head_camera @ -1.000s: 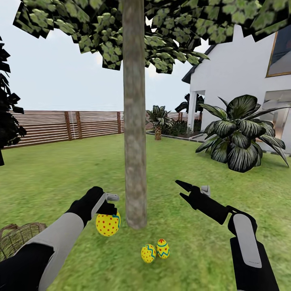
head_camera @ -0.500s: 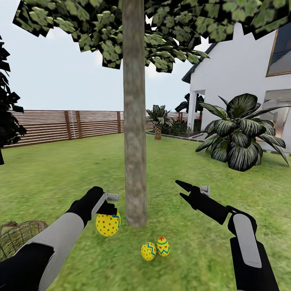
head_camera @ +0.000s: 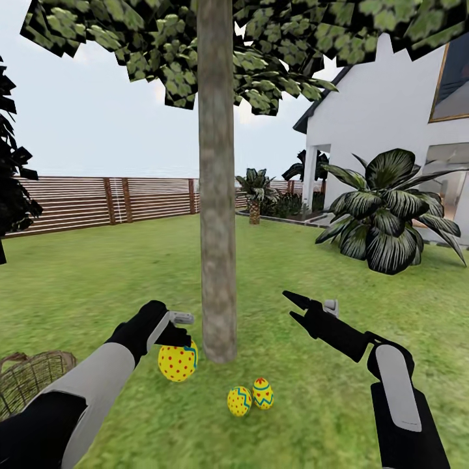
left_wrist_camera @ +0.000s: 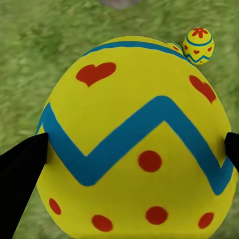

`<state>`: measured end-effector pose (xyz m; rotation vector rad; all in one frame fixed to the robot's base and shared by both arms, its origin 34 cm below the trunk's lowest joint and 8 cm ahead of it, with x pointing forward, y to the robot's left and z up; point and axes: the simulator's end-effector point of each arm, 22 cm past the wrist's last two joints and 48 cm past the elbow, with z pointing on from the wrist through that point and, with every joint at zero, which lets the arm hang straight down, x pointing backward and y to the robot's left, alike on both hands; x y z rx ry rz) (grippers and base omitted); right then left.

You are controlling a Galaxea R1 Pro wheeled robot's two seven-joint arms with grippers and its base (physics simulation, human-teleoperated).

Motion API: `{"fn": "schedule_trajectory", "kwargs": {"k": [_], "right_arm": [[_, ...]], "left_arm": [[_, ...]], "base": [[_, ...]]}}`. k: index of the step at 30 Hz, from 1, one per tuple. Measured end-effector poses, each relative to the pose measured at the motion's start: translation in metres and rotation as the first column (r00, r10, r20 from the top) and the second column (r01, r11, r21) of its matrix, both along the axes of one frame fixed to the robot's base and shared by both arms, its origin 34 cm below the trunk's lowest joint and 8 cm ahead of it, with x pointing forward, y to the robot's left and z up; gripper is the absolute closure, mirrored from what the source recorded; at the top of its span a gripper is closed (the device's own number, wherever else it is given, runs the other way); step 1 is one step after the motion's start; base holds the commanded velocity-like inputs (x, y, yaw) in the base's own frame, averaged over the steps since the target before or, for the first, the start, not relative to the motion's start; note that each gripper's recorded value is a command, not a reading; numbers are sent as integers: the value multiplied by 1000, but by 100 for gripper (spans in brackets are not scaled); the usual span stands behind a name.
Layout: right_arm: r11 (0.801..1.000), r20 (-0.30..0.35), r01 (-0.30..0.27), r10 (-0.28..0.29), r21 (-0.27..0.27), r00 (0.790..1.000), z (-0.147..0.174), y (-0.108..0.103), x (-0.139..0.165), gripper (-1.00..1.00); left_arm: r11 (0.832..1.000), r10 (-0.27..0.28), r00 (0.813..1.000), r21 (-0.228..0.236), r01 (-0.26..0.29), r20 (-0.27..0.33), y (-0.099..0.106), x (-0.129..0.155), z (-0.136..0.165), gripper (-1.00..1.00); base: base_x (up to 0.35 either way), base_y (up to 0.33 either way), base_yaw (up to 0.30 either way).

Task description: Take the three Easter eggs out of the wicker basket on the lawn in the garden, then place them on the lawn next to a single tree (choose any tree) so that all three eggs are next to the same tree and none are left in the basket.

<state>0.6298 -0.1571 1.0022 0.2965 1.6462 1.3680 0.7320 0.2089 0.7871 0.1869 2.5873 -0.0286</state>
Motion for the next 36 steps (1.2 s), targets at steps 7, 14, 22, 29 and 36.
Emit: {"fn": "schedule_trajectory", "kwargs": {"k": [7, 14, 22, 29, 36], "right_arm": [[1000, 1, -3, 3, 3, 1000, -13, 1, -2, -100], [1000, 1, -5, 5, 5, 1000, -26, 3, -4, -100], [1000, 2, -7, 7, 7, 1000, -42, 4, -7, -100], [1000, 2, -8, 8, 8, 1000, -56, 4, -9, -100], [1000, 2, -7, 7, 7, 1000, -70, 4, -12, -100]], "left_arm": [[1000, 0, 1000, -1, 0, 1, -1, -1, -13, 100], [1000, -2, 1000, -1, 2, 0, -2, -4, -27, 100], [1000, -7, 1000, -1, 7, -19, -5, -10, -45, 100], [1000, -6, 999, 2, 6, -41, -6, -16, -61, 100], [1000, -8, 999, 2, 8, -41, -8, -19, -76, 100]], "base": [[0, 0, 0], [0, 0, 0], [0, 0, 0], [0, 0, 0], [0, 0, 0]]}}
